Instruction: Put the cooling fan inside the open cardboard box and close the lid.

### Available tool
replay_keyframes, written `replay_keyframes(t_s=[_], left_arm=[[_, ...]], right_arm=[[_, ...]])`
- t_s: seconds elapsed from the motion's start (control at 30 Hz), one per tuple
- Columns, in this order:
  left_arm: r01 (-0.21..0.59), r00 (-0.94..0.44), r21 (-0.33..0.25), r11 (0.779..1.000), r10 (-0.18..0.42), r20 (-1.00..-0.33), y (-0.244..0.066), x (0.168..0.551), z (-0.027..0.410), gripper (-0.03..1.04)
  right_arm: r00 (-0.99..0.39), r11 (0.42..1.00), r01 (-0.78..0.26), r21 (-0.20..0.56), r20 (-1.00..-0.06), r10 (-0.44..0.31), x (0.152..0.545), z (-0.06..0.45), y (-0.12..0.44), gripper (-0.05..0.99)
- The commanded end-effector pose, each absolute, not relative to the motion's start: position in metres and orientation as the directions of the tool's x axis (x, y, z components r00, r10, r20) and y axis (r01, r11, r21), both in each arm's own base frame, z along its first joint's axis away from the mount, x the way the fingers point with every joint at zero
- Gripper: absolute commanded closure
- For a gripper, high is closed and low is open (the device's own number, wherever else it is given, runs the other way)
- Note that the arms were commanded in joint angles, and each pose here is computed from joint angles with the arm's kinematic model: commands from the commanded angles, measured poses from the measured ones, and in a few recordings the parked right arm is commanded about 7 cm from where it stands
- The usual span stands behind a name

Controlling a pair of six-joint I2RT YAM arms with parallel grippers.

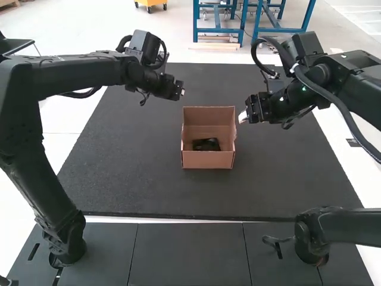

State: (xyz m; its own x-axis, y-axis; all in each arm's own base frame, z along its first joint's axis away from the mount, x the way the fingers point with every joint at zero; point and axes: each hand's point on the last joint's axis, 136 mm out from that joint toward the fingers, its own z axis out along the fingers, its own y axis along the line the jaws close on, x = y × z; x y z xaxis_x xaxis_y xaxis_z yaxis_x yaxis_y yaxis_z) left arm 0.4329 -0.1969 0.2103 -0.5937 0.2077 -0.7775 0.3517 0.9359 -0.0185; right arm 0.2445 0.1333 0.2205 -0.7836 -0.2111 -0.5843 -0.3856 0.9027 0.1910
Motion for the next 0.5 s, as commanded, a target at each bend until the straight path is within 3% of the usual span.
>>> replay_keyframes(t_s=[0.0,0.23,0.47], left_arm=[[0.373,-0.564,-0.008,0.928,0.22,-0.796,-0.207,0.438,0.226,0.04],[0.474,-0.592,0.014,0.88,0.331,-0.735,-0.227,0.42,0.204,0.04],[0.502,-0.618,0.018,0.865,0.374,-0.692,-0.227,0.41,0.19,0.04]], right_arm=[[-0.779,0.904,-0.383,0.19,-0.593,-0.205,0.24,0.222,0.132,0.2],[-0.781,0.905,-0.38,0.191,-0.59,-0.204,0.24,0.222,0.131,0.2],[-0.785,0.906,-0.378,0.19,-0.584,-0.205,0.239,0.219,0.131,0.2]])
